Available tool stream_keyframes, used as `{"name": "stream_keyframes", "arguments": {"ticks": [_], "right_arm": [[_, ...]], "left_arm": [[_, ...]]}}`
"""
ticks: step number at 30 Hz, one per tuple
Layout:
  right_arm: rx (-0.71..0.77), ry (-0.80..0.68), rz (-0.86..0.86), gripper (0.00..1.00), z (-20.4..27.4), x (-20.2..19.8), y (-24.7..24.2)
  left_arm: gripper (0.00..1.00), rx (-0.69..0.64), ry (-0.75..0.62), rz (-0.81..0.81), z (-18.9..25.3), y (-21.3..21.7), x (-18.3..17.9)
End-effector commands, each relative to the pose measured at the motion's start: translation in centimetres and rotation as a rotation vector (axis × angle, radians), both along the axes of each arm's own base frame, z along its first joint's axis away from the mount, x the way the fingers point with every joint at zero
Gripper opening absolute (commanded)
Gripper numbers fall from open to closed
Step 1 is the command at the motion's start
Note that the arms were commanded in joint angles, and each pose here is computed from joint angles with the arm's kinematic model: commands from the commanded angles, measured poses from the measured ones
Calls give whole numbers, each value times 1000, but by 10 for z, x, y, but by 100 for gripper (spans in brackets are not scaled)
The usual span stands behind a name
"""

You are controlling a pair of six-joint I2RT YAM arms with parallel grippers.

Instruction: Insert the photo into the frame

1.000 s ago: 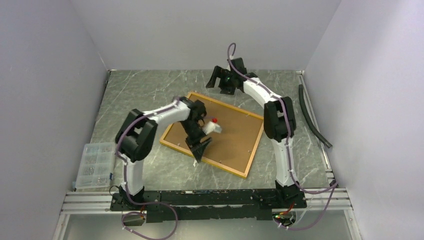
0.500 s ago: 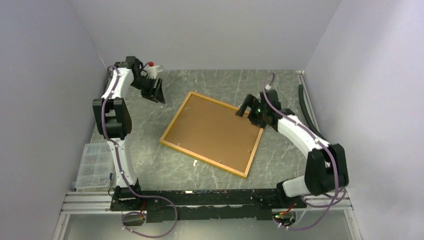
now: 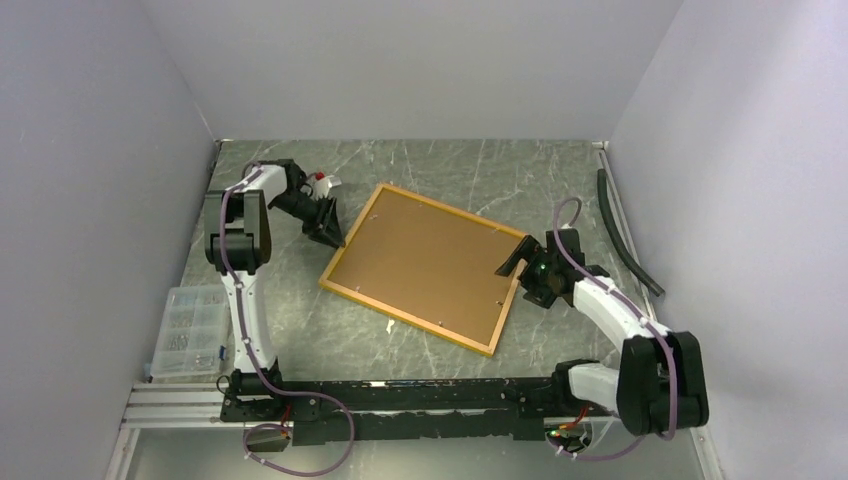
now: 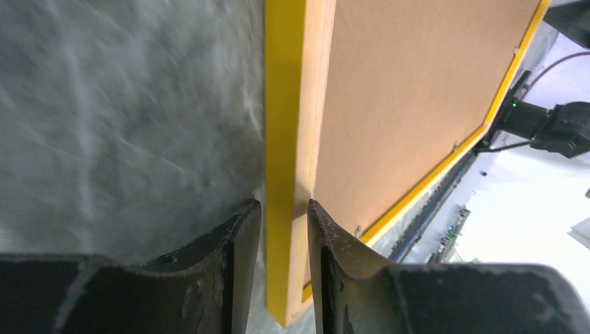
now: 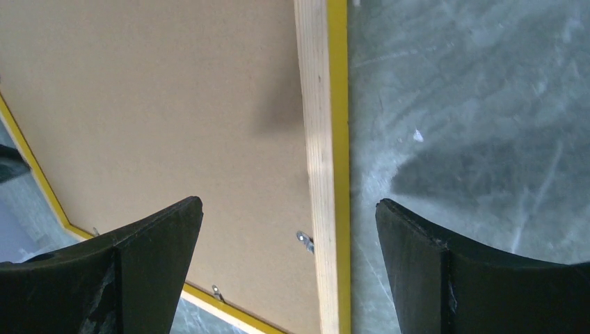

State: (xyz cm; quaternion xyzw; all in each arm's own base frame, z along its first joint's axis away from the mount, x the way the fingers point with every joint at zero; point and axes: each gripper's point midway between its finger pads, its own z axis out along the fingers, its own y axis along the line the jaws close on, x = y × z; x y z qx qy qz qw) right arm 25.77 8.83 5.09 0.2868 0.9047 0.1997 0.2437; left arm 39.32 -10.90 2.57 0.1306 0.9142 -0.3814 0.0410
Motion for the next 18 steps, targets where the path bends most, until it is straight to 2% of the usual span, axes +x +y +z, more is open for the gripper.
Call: {"name": "stream_keyframes", "arguments": {"ticks": [1, 12, 18], "right_arm": [[68, -76, 19, 100, 5, 30, 10], [28, -118, 27, 100, 22, 90, -8], [-66, -87, -29, 100, 25, 97, -30]], "left_arm": [[37, -28, -31, -35, 10, -6, -21], [35, -28, 35, -242, 7, -34, -113], [38, -38, 61, -307, 11, -40, -147]]}}
